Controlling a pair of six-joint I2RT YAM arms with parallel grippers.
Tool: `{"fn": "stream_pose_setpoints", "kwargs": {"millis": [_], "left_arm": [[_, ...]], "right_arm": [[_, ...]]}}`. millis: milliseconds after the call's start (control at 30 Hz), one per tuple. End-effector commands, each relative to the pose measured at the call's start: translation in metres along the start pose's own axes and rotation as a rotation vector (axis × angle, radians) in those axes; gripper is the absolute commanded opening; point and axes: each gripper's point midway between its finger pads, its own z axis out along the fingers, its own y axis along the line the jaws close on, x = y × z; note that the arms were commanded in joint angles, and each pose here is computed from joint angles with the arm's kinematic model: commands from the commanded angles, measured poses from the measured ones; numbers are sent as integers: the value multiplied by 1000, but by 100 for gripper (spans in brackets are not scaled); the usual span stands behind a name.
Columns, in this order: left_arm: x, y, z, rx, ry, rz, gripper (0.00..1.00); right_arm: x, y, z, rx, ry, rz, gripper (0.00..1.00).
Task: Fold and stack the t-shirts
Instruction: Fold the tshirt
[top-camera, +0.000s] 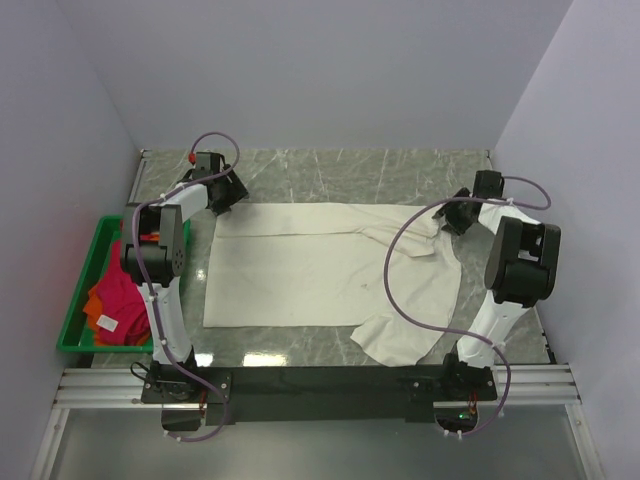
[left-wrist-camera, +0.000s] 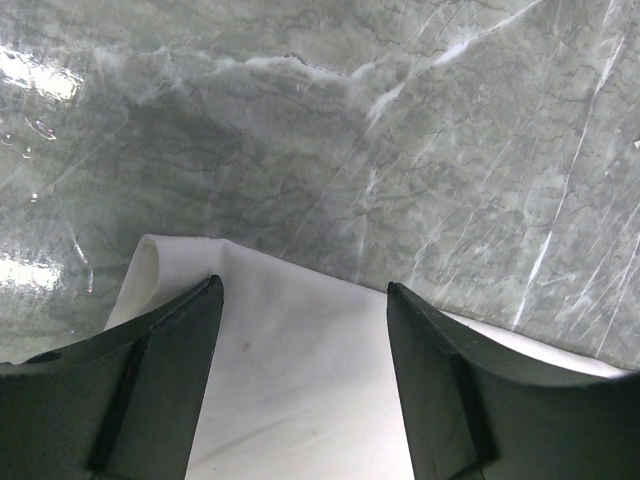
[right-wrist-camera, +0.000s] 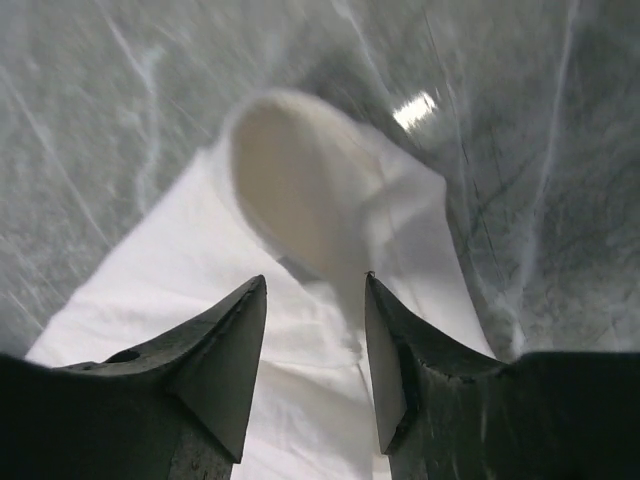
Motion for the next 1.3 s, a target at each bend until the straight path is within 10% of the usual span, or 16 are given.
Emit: {"fn": "stream_pose_setpoints", "kwargs": {"millis": [0,533,967,1267], "left_arm": [[6,1,-8,-13,23,14,72],[17,10,3,-40,52,9,70],[38,34,13,-107,111,-4,65],[37,43,13,-117,112,-17,64]], "right_arm": [[-58,34,-29,-76,-156,-53,52],[-70,44,11,-120,-92,-3,48],[-90,24,28,-117,-90,74,5],[-99,13,41,-77,-70,78,10]]}}
